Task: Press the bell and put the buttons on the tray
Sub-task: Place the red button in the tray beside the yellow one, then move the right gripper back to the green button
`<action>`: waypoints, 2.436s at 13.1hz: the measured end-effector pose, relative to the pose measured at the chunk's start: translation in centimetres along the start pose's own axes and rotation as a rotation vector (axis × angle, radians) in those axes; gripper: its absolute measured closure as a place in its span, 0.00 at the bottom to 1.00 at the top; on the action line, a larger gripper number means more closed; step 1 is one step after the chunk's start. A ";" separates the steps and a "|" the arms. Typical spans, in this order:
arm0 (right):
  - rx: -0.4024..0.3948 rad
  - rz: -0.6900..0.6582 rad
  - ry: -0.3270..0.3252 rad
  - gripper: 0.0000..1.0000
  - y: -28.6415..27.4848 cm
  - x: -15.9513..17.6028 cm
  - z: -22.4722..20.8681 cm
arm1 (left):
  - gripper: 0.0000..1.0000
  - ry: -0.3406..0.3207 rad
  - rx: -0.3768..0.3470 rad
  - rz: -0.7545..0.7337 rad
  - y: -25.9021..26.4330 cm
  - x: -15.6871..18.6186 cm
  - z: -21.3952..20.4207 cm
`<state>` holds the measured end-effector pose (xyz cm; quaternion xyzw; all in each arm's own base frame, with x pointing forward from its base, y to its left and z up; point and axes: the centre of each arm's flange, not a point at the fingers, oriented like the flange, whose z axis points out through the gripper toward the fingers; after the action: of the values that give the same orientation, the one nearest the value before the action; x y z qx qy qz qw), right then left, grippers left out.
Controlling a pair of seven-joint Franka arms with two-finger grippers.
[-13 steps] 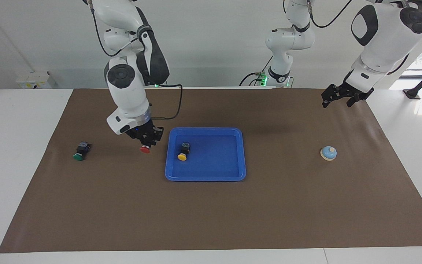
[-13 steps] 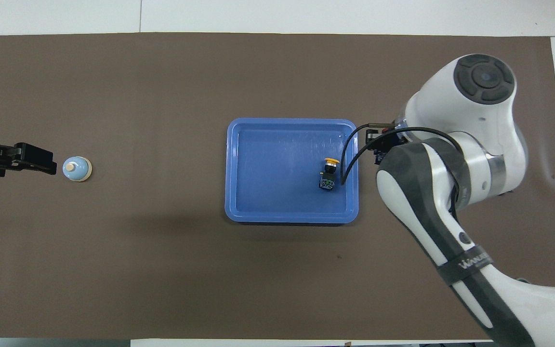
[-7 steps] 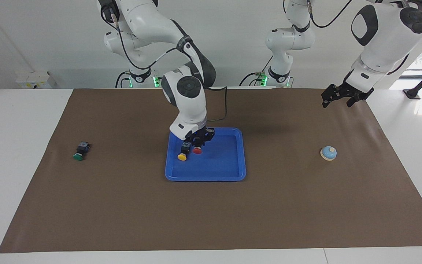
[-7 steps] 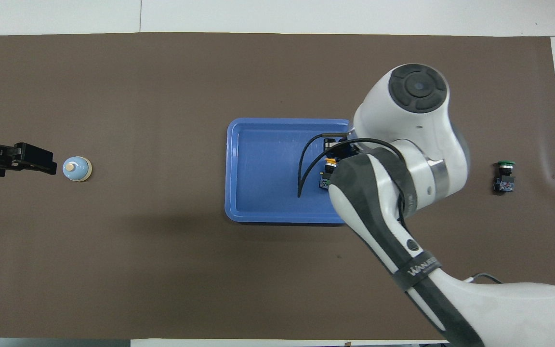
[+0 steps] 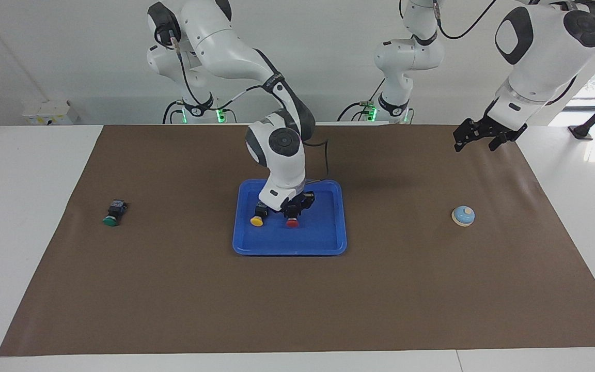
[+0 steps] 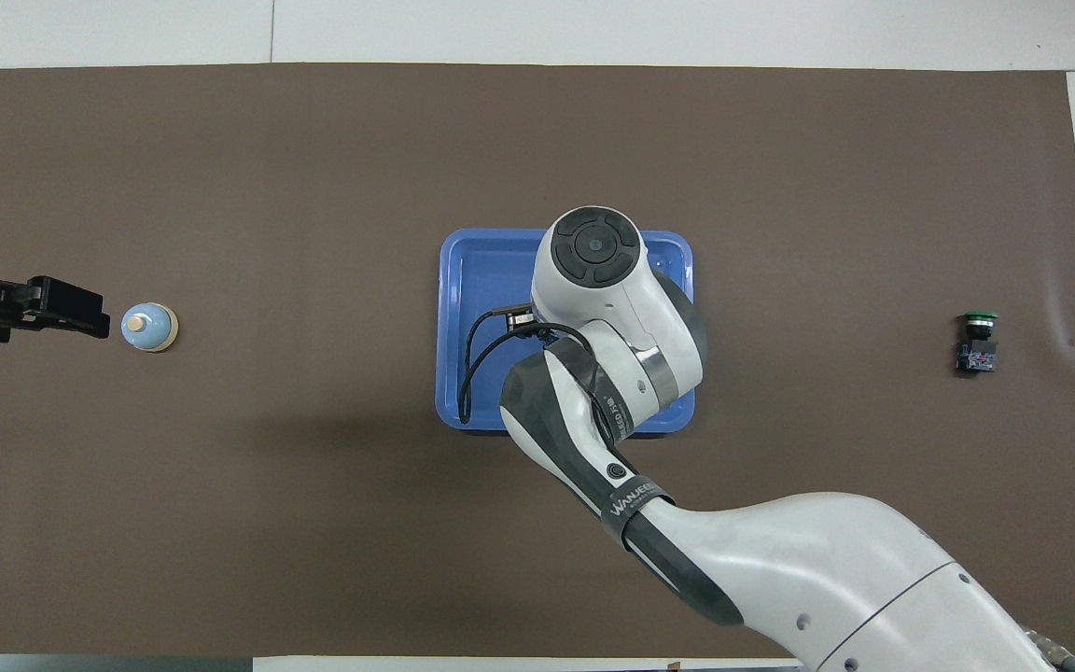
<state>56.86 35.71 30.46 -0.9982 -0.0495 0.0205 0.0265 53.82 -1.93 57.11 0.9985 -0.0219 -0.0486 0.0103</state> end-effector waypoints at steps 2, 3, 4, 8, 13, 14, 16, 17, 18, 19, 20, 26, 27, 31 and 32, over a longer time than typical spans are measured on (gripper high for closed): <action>0.000 0.012 0.001 0.56 0.2 -0.3 0.8 | 0.00 0.000 0.000 0.000 0.0 0.0 0.0; 0.001 0.040 0.004 0.56 0.2 -0.4 0.7 | 0.00 0.000 0.000 0.000 0.0 0.0 0.0; 0.002 0.075 0.006 0.49 0.2 -0.4 0.6 | 0.00 0.000 0.000 0.000 0.0 0.0 0.0; 0.001 0.162 0.011 0.04 1.0 -0.1 -1.8 | 0.00 0.000 0.000 0.000 0.0 0.0 0.0; -0.009 0.275 0.027 0.00 12.5 2.2 -11.9 | 0.00 0.000 0.000 0.000 0.0 0.0 0.0; -0.015 0.275 0.019 0.00 16.0 2.3 -13.4 | 0.00 0.000 0.000 0.000 0.0 0.0 0.0; -0.038 0.265 -0.012 0.00 23.5 2.1 -15.5 | 0.00 0.000 0.000 0.000 0.0 0.0 0.0; -0.056 0.259 -0.031 0.00 27.3 1.8 -16.0 | 0.00 0.000 0.000 0.000 0.0 0.0 0.0; -0.075 0.248 -0.051 0.00 31.1 1.4 -16.1 | 0.00 0.000 0.000 0.000 0.0 0.0 0.0; -0.089 0.238 -0.070 0.00 34.7 0.8 -16.0 | 0.00 0.000 0.000 0.000 0.0 0.0 0.0; -0.099 0.229 -0.086 0.00 38.5 0.0 -15.6 | 0.00 0.000 0.000 0.000 0.0 0.0 0.0; -0.095 0.198 0.012 0.00 56.0 -8.4 -9.6 | 0.00 0.000 0.000 0.000 0.0 0.0 0.0; -0.102 0.197 0.034 0.00 56.4 -9.6 -8.4 | 0.00 0.000 0.000 0.000 0.0 0.0 0.0; -0.109 0.182 0.076 0.00 55.8 -11.4 -6.7 | 0.00 0.000 0.000 0.000 0.0 0.0 0.0; -0.100 0.188 0.080 0.00 55.7 -11.5 -6.7 | 0.00 0.000 0.000 0.000 0.0 0.0 0.0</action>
<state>51.16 -21.09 34.52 -0.9986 0.0443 -0.0193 -0.0233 53.82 -1.93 57.12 0.9985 -0.0219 -0.0486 0.0103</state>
